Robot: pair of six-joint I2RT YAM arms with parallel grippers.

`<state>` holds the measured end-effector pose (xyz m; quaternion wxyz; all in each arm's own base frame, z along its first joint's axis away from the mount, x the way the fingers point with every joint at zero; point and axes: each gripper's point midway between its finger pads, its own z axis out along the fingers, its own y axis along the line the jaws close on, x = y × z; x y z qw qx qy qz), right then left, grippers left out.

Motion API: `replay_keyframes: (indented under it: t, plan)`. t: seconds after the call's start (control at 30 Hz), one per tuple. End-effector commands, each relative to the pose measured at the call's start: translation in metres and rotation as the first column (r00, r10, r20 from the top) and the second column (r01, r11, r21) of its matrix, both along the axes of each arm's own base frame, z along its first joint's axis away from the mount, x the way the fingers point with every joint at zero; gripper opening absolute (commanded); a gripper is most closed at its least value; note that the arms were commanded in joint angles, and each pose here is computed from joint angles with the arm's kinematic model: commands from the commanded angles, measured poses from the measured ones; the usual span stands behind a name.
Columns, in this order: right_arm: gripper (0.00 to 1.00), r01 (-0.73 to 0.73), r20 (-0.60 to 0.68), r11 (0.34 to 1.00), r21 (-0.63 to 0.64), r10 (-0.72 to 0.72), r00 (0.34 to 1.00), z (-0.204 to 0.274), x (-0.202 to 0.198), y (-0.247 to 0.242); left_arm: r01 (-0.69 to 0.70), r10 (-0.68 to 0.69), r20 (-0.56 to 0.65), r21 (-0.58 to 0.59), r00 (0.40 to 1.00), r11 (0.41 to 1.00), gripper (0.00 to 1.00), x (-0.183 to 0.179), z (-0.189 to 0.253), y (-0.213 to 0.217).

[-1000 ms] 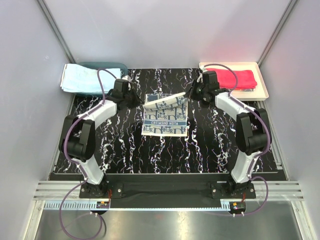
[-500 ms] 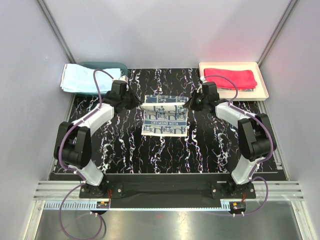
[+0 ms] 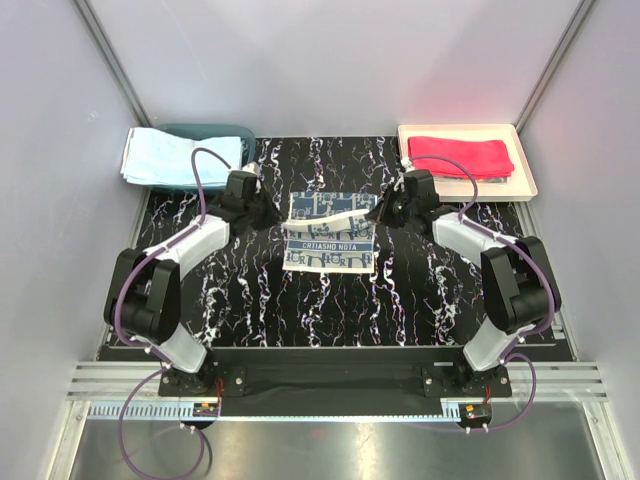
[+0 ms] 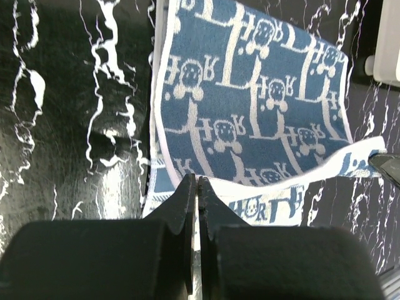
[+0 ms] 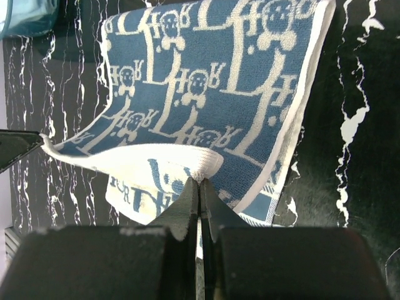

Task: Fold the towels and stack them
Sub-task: Fold the towel

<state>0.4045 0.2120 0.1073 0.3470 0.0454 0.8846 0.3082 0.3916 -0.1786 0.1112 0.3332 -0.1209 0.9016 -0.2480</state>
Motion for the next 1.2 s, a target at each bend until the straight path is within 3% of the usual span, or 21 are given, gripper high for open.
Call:
replay_keyframes:
  t: [0.0, 0.57, 0.9, 0.93, 1.07, 1.17]
  plan:
    - [0.00, -0.001, 0.068, 1.000, 0.017, 0.000, 0.998, 0.021, -0.002, 0.008, 0.006, -0.006, 0.078, 0.004, 0.997, 1.000, 0.00, 0.002, 0.016, -0.002]
    - [0.00, 0.017, 0.031, 1.000, 0.004, -0.017, 0.999, -0.005, -0.027, 0.003, 0.024, -0.025, 0.043, 0.023, 0.999, 0.999, 0.00, -0.016, -0.007, -0.003]
    - [0.22, 0.007, 0.013, 1.000, 0.022, -0.007, 1.000, -0.020, -0.048, -0.001, 0.060, -0.060, -0.009, 0.028, 0.998, 0.998, 0.00, -0.034, -0.037, -0.010]
    - [0.29, 0.009, 0.008, 1.000, 0.020, -0.009, 1.000, -0.023, -0.051, -0.003, 0.066, -0.066, -0.011, 0.031, 0.998, 0.997, 0.00, -0.036, -0.039, -0.012]
    - [0.40, 0.010, 0.009, 0.999, 0.036, -0.010, 1.000, -0.020, -0.061, -0.005, 0.073, -0.072, -0.030, 0.030, 0.997, 0.997, 0.00, -0.041, -0.050, -0.012]
    - [0.44, 0.033, 0.010, 0.999, 0.023, -0.033, 0.999, -0.015, -0.063, -0.010, 0.070, -0.069, -0.038, 0.035, 0.997, 0.997, 0.00, -0.045, -0.054, -0.010]
